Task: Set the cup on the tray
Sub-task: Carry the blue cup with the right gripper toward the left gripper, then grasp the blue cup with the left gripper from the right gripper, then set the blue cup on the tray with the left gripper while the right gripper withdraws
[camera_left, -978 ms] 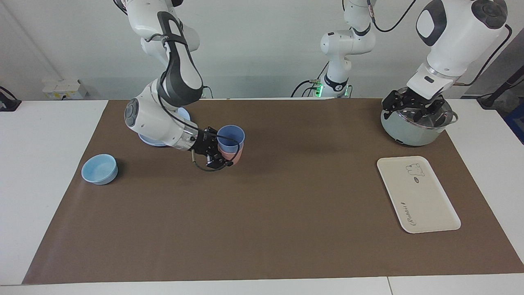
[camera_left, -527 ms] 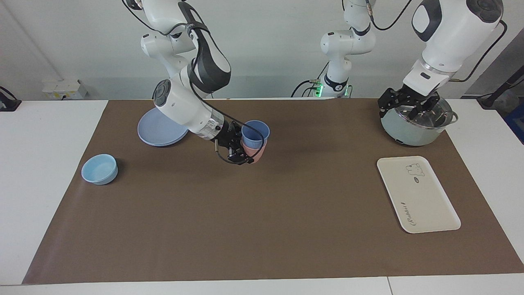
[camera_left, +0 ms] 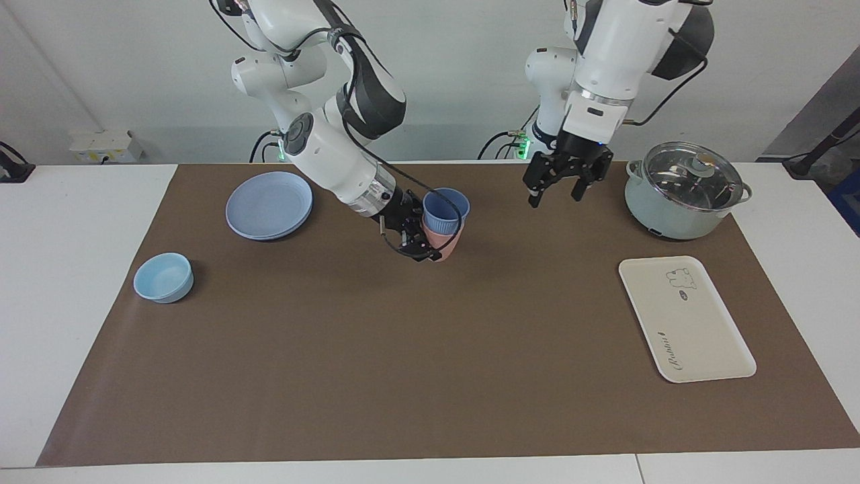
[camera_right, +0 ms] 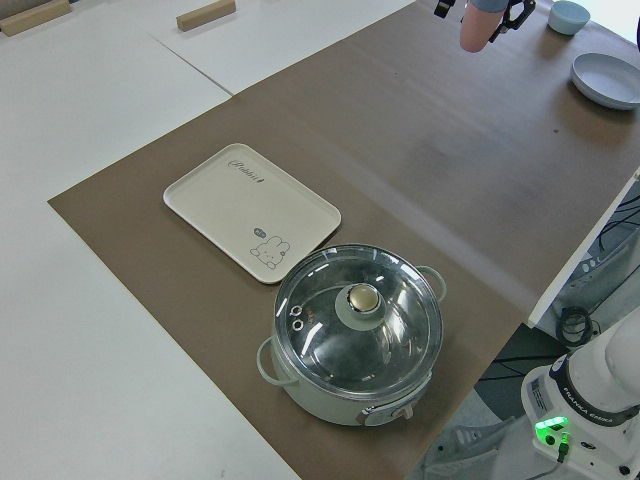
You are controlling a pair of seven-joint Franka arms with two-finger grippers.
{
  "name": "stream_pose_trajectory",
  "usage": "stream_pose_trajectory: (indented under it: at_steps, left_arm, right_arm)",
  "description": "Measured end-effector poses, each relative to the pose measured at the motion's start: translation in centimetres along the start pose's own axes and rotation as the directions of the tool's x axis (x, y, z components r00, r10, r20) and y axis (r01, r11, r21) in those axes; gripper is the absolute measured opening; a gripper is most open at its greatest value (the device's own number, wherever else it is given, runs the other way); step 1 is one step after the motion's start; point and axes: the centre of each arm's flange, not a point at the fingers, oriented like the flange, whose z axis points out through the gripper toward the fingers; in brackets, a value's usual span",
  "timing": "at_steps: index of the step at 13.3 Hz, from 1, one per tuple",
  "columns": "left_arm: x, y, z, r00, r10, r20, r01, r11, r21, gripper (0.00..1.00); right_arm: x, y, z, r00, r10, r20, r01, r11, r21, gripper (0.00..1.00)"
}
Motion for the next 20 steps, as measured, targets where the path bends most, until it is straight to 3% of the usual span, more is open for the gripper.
stream_pose_trajectory:
  at_steps: [5,7,8,10,11,12,14,15,18,20]
  left_arm:
    - [-4.0,4.5,1.0,1.0,-0.005,-0.008,0.004,0.998,-0.059,0.96]
    - [-4.5,5.5,2.4,1.0,-0.006,-0.007,0.006,0.997,-0.071,0.81]
    - [-4.7,6.0,3.4,1.0,-0.002,-0.001,0.002,0.998,-0.07,0.81]
    - [-5.2,6.8,5.3,1.0,0.008,0.008,-0.007,0.998,-0.07,0.57]
    - [-5.2,7.1,5.9,1.0,0.005,0.009,-0.004,0.997,-0.072,0.57]
    - [-5.3,7.3,6.3,1.0,0.002,0.011,-0.002,0.997,-0.073,0.5]
    - [-5.3,7.5,6.2,1.0,0.006,0.006,-0.006,0.997,-0.072,0.23]
    - [-5.3,7.5,6.2,1.0,0.01,0.004,-0.01,0.998,-0.07,0.14]
    - [-5.1,7.8,5.5,1.0,0.012,0.021,-0.01,0.999,-0.049,0.12]
    - [-4.7,8.2,3.9,0.999,0.011,0.03,-0.01,0.999,-0.04,0.06]
  right_arm:
    - [0.2,-0.1,-0.1,1.0,0.003,-0.001,-0.003,1.0,0.003,0.76]
    - [0.4,-0.2,-0.3,1.0,0.006,-0.002,-0.006,1.0,0.005,0.76]
    - [0.5,-0.2,-0.3,1.0,0.007,-0.002,-0.007,1.0,0.006,0.76]
    - [0.5,-0.3,-0.3,1.0,0.008,-0.003,-0.008,1.0,0.007,0.76]
    - [0.5,-0.3,-0.3,1.0,0.008,-0.003,-0.008,1.0,0.007,0.76]
    - [0.6,-0.3,-0.3,1.0,0.009,-0.003,-0.009,1.0,0.007,0.76]
    - [0.6,-0.4,-0.4,1.0,0.01,-0.004,-0.01,1.0,0.011,0.76]
    - [0.7,-0.5,-0.5,1.0,0.011,-0.004,-0.011,1.0,0.015,0.76]
    - [0.6,-0.4,-0.6,1.0,0.009,-0.003,-0.009,1.0,0.017,0.76]
    - [0.7,-0.5,-0.7,1.0,0.011,-0.004,-0.011,1.0,0.021,0.76]
